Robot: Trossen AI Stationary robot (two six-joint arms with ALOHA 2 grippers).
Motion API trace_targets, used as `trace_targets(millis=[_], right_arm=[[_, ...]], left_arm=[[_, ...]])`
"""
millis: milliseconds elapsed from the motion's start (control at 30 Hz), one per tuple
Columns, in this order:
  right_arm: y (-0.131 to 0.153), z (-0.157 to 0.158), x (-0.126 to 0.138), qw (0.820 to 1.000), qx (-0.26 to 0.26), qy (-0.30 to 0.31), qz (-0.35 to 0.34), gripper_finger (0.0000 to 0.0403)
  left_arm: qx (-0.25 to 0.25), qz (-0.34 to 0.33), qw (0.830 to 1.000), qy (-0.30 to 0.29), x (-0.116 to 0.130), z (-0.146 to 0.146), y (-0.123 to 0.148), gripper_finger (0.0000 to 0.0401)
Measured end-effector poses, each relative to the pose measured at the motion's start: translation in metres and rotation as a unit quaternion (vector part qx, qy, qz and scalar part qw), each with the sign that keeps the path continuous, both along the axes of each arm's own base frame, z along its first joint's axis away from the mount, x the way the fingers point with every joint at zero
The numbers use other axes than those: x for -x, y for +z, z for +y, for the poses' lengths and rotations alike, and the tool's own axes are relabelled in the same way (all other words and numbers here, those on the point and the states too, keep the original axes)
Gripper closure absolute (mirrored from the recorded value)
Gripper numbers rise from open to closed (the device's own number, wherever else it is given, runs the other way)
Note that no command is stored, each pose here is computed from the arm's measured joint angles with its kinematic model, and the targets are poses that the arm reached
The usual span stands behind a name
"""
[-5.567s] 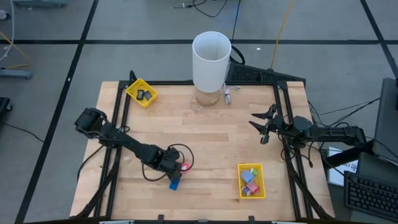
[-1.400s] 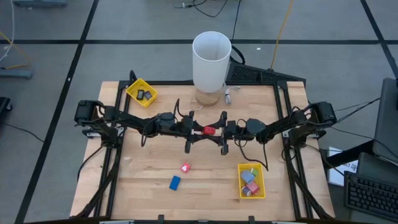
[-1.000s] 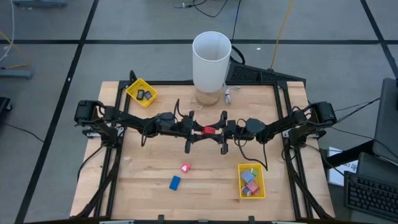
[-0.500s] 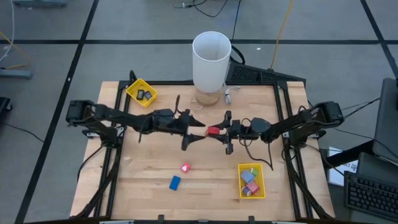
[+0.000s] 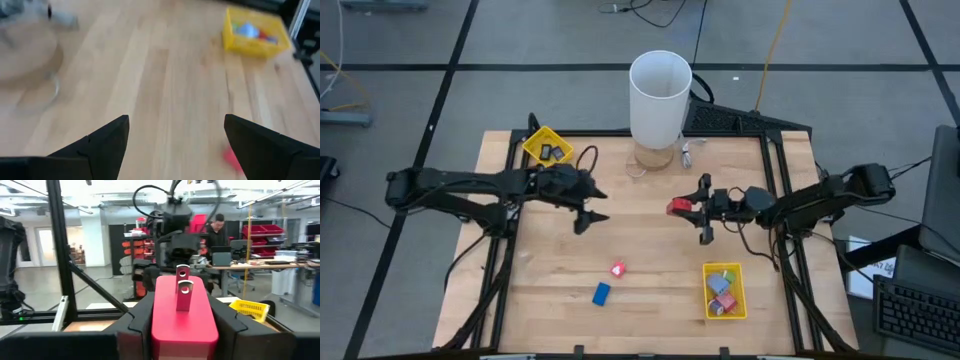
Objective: Pick & Place Office items
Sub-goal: Put the red charger adapter into the bottom yellow bin
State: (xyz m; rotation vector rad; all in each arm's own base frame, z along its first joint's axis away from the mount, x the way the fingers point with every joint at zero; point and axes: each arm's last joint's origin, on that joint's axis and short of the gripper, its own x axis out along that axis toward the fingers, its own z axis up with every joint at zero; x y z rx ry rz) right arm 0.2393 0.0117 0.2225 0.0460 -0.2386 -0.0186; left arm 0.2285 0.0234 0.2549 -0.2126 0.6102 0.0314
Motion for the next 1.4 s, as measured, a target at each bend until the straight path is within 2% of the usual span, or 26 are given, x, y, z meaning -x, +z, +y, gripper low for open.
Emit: trace_targets(millis=[133, 267, 467, 600, 700, 867, 1033, 1200, 1400], right_arm=[[-0.001, -0.003, 0.007, 1.000, -0.003, -0.006, -0.003, 0.0284], [-0.003, -0.005, 0.010, 1.000, -0.006, -0.009, 0.000, 0.0287], [-0.004, -0.005, 0.011, 1.000, -0.006, -0.008, 0.001, 0.0287], [-0.004, -0.005, 0.011, 1.000, -0.006, -0.008, 0.001, 0.0287], [-0.004, -0.005, 0.011, 1.000, -0.010, -0.008, 0.001, 0.0289], [-0.004, -0.005, 0.012, 0.999, -0.031, -0.001, 0.007, 0.0289], [-0.005, -0.002, 0.021, 0.997, -0.036, 0.006, 0.075, 0.0289], [0.000, 0.015, 0.040, 0.990, -0.049, 0.053, 0.124, 0.0289], [0.006, 0.046, 0.060, 0.972, -0.057, 0.175, 0.143, 0.0289]], left_arm=[[0.011, 0.020, 0.999, 0.022, 0.020, -0.003, 0.006, 0.0080], [-0.032, -0.041, 0.998, 0.020, 0.040, -0.010, 0.011, 0.0087], [-0.075, -0.109, 0.988, 0.079, 0.079, -0.012, -0.014, 0.0088], [-0.074, -0.139, 0.980, 0.124, 0.102, -0.011, -0.040, 0.0080], [-0.059, -0.179, 0.972, 0.138, 0.115, -0.011, -0.047, 0.0074], [-0.052, -0.239, 0.963, 0.112, 0.131, -0.014, -0.048, 0.0077], [-0.048, -0.277, 0.957, 0.074, 0.140, -0.016, -0.054, 0.0089], [-0.059, -0.277, 0.956, 0.080, 0.140, -0.016, -0.065, 0.0096], [-0.065, -0.269, 0.957, 0.086, 0.140, -0.015, -0.067, 0.0093]])
